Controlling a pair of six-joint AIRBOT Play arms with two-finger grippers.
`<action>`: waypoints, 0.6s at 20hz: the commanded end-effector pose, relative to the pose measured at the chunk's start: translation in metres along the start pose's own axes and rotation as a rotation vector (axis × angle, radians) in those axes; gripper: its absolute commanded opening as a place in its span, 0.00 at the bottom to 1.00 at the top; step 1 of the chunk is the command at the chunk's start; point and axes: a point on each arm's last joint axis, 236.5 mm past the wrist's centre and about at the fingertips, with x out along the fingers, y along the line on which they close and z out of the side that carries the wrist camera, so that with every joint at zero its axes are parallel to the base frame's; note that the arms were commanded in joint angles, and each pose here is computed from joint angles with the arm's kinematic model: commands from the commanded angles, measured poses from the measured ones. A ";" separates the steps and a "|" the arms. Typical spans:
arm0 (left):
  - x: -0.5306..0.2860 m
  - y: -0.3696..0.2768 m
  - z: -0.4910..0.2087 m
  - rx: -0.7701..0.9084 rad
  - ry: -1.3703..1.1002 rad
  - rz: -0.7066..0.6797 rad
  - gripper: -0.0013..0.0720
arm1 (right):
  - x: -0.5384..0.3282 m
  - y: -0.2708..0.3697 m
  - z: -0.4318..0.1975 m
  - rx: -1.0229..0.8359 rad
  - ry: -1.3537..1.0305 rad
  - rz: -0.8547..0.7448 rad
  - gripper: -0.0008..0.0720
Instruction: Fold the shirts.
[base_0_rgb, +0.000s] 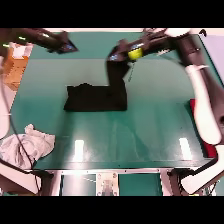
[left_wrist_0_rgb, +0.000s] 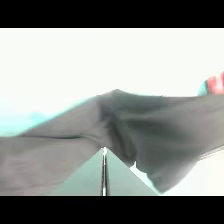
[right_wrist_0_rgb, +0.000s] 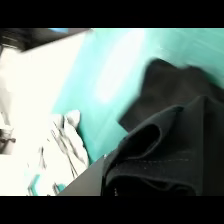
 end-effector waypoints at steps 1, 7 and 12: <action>-0.065 0.034 0.003 -0.046 -0.053 0.074 0.05 | 0.123 0.016 -0.006 0.018 -0.111 0.028 0.04; -0.064 0.058 -0.018 -0.103 0.004 0.079 0.05 | 0.256 -0.006 -0.068 0.062 -0.167 -0.015 0.66; -0.065 0.071 -0.015 -0.100 -0.011 0.134 0.05 | 0.132 -0.057 -0.010 0.020 -0.073 -0.083 0.66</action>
